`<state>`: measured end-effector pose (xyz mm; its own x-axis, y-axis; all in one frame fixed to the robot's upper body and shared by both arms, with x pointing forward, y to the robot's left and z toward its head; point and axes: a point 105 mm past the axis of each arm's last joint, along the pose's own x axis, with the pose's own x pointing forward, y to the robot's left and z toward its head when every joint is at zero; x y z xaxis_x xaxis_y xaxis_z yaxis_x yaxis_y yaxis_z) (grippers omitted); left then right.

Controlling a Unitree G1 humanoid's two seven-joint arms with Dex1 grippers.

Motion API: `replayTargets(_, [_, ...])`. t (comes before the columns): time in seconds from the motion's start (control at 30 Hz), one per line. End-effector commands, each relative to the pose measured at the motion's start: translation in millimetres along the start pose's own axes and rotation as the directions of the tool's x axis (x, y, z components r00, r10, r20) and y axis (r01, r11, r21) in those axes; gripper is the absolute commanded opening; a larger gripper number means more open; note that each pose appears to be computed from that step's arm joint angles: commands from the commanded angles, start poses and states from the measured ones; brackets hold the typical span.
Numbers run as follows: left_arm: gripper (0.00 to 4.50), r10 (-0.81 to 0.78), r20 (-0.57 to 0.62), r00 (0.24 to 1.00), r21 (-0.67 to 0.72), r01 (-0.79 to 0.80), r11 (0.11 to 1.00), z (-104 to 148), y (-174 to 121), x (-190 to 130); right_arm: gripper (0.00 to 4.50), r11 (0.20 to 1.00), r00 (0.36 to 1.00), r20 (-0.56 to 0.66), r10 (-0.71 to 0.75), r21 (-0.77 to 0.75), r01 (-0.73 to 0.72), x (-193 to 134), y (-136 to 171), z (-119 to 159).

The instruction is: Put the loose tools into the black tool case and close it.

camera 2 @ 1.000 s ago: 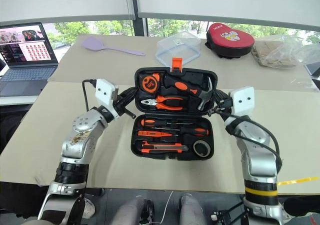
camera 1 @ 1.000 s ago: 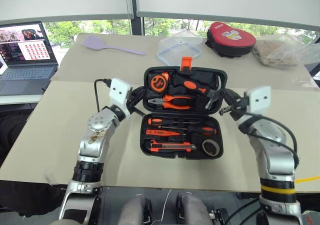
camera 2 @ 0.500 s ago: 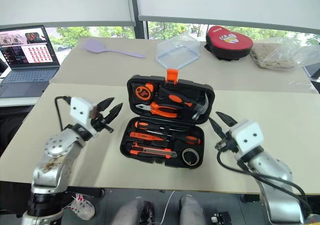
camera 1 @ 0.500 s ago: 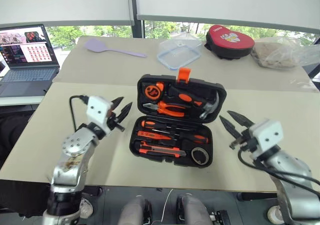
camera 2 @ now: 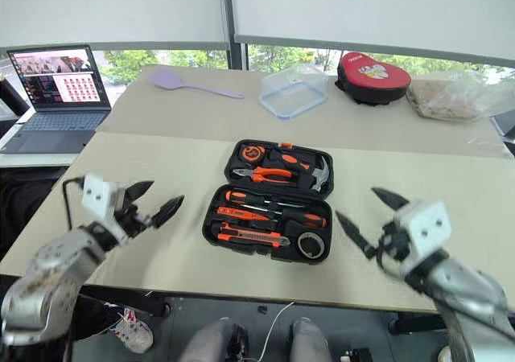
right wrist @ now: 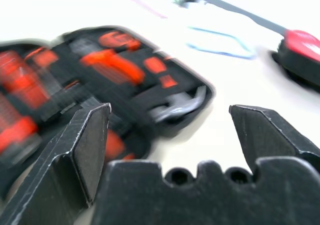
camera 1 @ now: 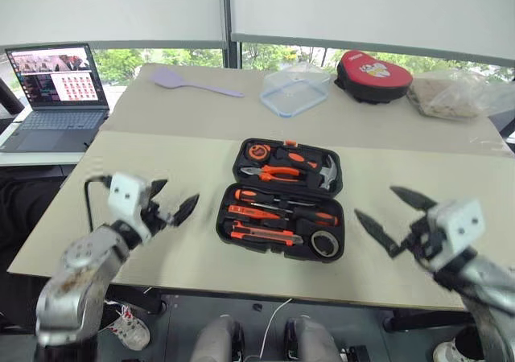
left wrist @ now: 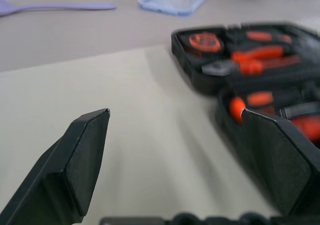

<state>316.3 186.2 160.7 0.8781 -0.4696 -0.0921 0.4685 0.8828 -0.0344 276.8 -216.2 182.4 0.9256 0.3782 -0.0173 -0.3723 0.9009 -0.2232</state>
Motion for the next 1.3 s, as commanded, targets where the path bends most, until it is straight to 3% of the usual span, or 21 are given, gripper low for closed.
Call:
replayTargets(0.03, [4.50,-0.029,-0.062,0.998,-0.100,0.023,0.995,2,2,24,4.44,0.994,0.996,-0.085,-0.018,0.104,0.027,22,-11,-5])
replayTargets(0.33, [4.50,-0.107,-0.120,0.987,-0.221,0.078,0.972,22,-6,91,4.44,0.967,0.963,-0.269,-0.018,0.241,0.085,81,-21,-18])
replayTargets(0.57, [4.50,-0.086,-0.165,0.982,-0.195,0.053,0.979,12,-8,122,4.44,0.957,0.931,-0.364,-0.029,0.259,0.131,98,-21,-32])
replayTargets(0.67, [3.84,-0.088,-0.173,0.981,-0.198,0.053,0.979,8,-11,128,3.76,0.960,0.928,-0.372,-0.028,0.250,0.129,102,-21,-33])
replayTargets(1.0, [0.03,-0.098,-0.179,0.979,-0.204,0.061,0.977,5,-16,136,0.38,0.962,0.927,-0.376,-0.015,0.246,0.115,115,-17,-37])
replayTargets(1.03, [0.00,-0.099,-0.179,0.979,-0.203,0.062,0.977,5,-16,136,0.02,0.964,0.927,-0.375,-0.006,0.245,0.105,116,-15,-37])
replayTargets(1.3, [0.00,-0.094,-0.194,0.976,-0.195,0.056,0.979,2,-15,136,0.02,0.970,0.929,-0.370,0.001,0.228,0.090,119,-14,-35])
